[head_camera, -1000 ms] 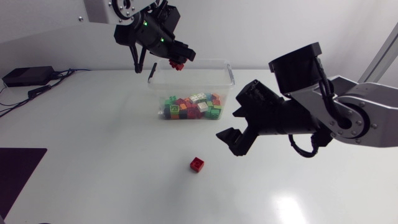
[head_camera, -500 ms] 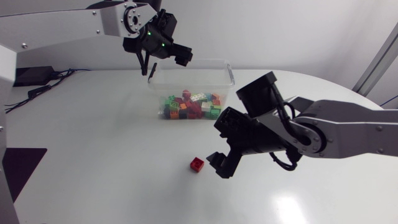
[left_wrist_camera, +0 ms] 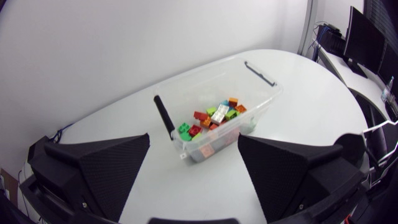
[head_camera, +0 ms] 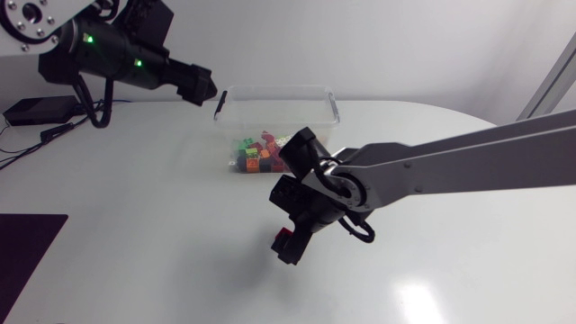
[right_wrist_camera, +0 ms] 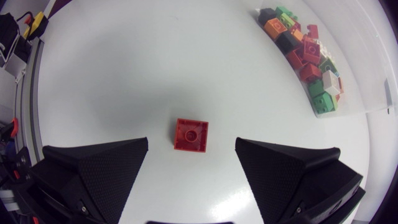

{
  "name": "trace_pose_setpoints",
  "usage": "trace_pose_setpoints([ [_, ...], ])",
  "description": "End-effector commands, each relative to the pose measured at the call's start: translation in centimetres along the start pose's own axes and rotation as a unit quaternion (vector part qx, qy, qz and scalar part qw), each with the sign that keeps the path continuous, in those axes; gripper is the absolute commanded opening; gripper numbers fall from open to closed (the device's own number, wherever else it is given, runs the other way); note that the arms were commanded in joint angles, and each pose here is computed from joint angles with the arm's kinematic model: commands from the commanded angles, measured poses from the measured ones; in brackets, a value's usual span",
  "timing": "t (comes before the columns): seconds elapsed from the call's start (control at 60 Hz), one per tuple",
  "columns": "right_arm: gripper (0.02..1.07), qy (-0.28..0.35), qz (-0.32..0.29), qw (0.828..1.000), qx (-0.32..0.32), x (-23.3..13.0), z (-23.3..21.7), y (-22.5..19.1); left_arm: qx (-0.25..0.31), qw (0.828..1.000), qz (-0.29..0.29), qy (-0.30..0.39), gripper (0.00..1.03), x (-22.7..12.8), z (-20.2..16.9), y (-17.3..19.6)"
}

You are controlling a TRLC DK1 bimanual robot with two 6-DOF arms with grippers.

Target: Place the duplo bricks in the container

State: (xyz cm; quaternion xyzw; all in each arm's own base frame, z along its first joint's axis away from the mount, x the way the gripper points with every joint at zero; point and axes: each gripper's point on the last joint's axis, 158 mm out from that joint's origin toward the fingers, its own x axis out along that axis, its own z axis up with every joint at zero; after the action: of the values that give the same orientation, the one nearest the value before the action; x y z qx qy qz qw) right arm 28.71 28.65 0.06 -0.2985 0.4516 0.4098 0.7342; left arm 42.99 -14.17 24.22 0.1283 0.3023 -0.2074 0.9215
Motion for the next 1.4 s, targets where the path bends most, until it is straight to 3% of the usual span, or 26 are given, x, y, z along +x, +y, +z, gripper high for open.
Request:
trace_pose_setpoints([
  [0.0,1.02,0.028,0.006,0.999,0.015,1.5,-0.3,0.1,0.012,1.000,-0.002,0.025,0.99,-0.6,-2.8,0.0],
  [0.167,1.01,0.057,0.011,0.998,0.025,3.2,-0.9,-0.2,0.015,0.999,-0.003,0.046,0.99,-1.5,-6.2,-0.3],
  [0.333,0.85,0.079,0.007,0.996,0.037,4.6,-1.4,-0.5,0.013,0.998,0.000,0.055,0.99,-2.0,-8.6,-0.4],
  [0.5,0.34,0.092,0.005,0.995,0.041,5.2,-1.9,-0.8,0.014,0.999,0.002,0.048,0.99,-3.0,-9.6,-0.7],
  [0.7,0.32,0.081,-0.002,0.996,0.040,3.0,-1.1,-1.2,0.009,0.999,0.008,0.035,0.99,-4.4,-10.8,-1.0],
  [0.983,0.32,-0.027,-0.058,0.996,0.060,-7.5,4.5,-5.8,-0.010,0.999,0.044,0.020,0.99,-5.6,-14.1,0.7],
  [1.183,0.32,-0.112,-0.107,0.984,0.083,-13.8,8.6,-10.1,-0.017,0.998,0.057,0.018,0.99,-5.8,-16.1,1.1],
  [1.383,0.33,-0.192,-0.145,0.966,0.098,-16.9,12.4,-13.4,-0.020,0.997,0.067,0.018,0.99,-6.0,-17.6,1.4],
])
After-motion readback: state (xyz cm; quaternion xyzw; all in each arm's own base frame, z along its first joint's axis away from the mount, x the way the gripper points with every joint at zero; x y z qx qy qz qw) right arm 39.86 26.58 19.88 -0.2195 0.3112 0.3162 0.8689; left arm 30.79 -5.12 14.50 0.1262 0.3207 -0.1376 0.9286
